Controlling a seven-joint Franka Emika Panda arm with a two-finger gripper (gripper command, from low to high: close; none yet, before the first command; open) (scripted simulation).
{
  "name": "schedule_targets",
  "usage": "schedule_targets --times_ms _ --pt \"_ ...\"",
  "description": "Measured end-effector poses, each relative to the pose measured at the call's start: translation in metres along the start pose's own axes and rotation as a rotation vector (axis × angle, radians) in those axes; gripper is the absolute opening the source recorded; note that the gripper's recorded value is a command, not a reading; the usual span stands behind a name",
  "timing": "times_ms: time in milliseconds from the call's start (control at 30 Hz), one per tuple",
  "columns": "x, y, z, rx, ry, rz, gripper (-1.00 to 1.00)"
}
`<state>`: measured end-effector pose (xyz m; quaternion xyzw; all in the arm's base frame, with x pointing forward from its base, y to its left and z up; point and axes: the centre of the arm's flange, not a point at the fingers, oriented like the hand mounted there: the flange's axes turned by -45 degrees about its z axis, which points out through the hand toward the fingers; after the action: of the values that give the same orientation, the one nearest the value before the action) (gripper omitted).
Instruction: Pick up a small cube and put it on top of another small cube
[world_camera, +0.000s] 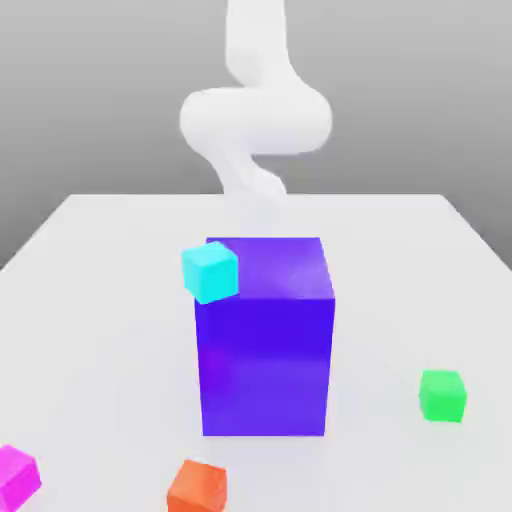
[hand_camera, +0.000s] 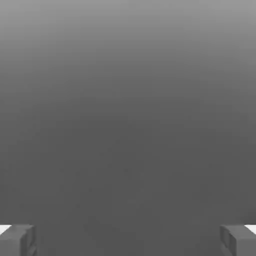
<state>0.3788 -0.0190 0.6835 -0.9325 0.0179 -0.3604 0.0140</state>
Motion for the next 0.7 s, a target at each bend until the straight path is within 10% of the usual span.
schedule_targets --times_ms 700 --pt "-0.108 0.196 0.322 -0.065 -0.483 0.291 0.0"
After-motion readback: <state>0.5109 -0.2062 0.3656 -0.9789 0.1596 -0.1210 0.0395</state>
